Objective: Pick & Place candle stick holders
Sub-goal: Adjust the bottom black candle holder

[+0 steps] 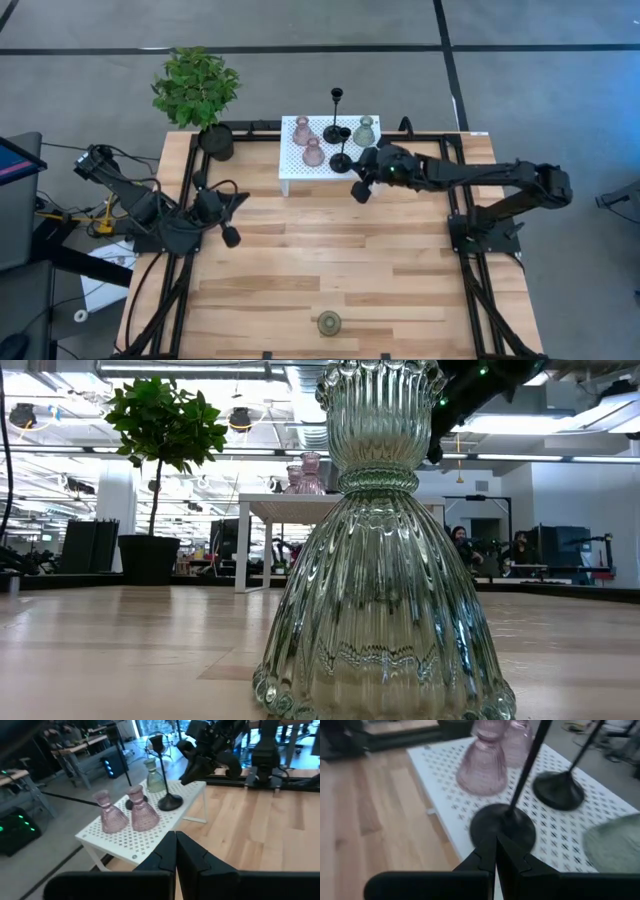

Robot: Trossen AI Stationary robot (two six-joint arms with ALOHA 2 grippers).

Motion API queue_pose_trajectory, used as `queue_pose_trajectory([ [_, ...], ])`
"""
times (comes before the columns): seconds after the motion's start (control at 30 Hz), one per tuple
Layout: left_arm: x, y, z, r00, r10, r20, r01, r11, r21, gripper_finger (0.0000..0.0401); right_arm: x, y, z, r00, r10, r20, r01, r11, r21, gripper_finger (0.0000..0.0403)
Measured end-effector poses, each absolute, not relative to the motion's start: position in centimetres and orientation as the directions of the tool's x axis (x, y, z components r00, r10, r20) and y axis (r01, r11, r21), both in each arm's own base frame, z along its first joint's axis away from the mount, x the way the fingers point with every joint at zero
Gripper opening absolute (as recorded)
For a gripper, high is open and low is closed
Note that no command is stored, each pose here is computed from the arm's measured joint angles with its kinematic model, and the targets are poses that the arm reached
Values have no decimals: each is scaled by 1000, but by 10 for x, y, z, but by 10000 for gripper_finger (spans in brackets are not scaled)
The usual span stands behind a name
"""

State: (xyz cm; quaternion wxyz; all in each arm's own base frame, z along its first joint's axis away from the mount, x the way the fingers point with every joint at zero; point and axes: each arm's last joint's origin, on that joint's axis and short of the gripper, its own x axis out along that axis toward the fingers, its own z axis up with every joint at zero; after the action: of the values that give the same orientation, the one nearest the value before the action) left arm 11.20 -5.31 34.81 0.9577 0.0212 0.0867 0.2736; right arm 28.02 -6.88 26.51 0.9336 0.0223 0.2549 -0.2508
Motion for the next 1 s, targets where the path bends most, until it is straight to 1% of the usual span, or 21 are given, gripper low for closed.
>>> queue_pose_trajectory([
  [0.1, 111, -52, 349, 831, 536, -148, -525, 844, 110, 1, 284, -80, 259, 751, -429, -502, 475, 879, -42, 0],
  [0.23, 106, -48, 351, 833, 535, -141, -527, 845, 88, 1, 288, -88, 249, 740, -421, -524, 483, 875, -21, 0],
  [0.5, 97, -41, 355, 838, 531, -125, -530, 847, 45, 1, 289, -84, 244, 743, -371, -557, 462, 887, 26, 0],
  [0.7, 95, -40, 356, 839, 530, -121, -529, 847, 46, 2, 283, -74, 242, 706, -340, -622, 450, 893, 22, 0],
  [1.0, 95, -40, 356, 839, 530, -121, -527, 848, 55, 2, 281, -80, 243, 702, -357, -616, 469, 883, 23, 0],
])
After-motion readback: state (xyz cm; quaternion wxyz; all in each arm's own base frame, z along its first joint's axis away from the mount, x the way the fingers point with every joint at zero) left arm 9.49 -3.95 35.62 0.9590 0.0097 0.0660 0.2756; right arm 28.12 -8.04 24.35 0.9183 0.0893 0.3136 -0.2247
